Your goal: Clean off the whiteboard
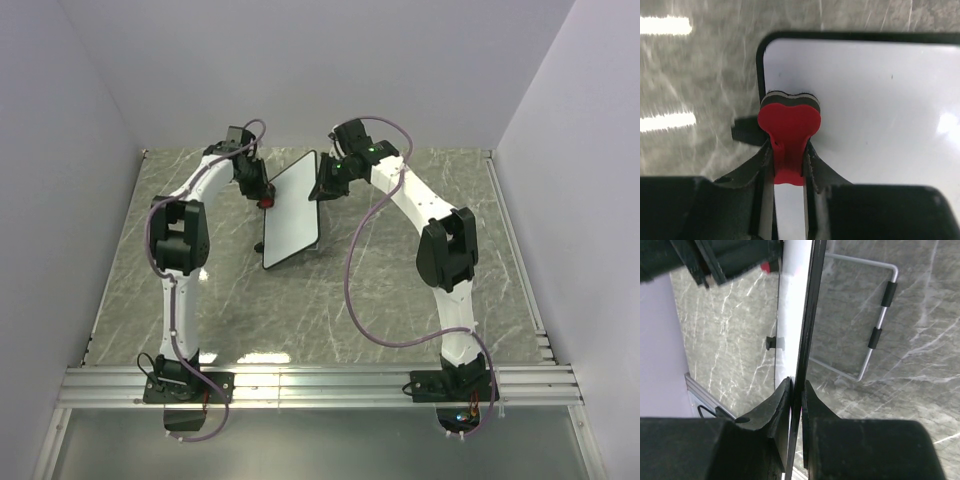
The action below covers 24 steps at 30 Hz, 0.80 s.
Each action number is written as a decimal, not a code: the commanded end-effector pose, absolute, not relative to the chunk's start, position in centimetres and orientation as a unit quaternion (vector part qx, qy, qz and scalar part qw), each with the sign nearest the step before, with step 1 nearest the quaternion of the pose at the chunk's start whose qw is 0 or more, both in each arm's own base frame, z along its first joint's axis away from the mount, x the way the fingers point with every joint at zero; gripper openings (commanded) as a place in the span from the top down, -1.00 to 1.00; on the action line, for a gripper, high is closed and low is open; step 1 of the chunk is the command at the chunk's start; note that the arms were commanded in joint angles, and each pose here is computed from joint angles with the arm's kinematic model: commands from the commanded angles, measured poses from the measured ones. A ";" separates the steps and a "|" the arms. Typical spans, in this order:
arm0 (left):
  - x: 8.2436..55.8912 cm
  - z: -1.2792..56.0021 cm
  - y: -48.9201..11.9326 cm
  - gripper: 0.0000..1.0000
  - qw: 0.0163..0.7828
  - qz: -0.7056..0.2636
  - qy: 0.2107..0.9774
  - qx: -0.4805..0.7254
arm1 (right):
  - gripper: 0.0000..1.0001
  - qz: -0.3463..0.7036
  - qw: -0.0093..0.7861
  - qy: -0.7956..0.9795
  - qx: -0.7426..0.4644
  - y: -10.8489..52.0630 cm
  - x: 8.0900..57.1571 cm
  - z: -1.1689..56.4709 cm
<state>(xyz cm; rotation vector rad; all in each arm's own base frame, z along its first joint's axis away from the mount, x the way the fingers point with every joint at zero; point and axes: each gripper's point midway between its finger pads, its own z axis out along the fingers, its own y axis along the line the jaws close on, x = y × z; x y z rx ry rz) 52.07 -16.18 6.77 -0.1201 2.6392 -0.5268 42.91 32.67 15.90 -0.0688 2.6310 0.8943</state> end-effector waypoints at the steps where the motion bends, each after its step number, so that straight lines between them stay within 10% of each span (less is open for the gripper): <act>1: 50.5 8.4 -15.6 1.00 0.215 -0.207 0.950 -0.096 | 1.00 0.319 0.123 0.933 -0.111 36.3 37.6 13.6; 10: 46.5 8.9 -1.5 0.99 0.245 -0.122 0.928 -0.254 | 1.00 0.330 0.133 0.929 -0.102 36.8 38.1 14.0; 24: 39.5 8.3 4.3 0.99 0.248 -0.047 0.913 -0.320 | 1.00 0.362 0.195 0.909 -0.073 38.2 42.2 17.0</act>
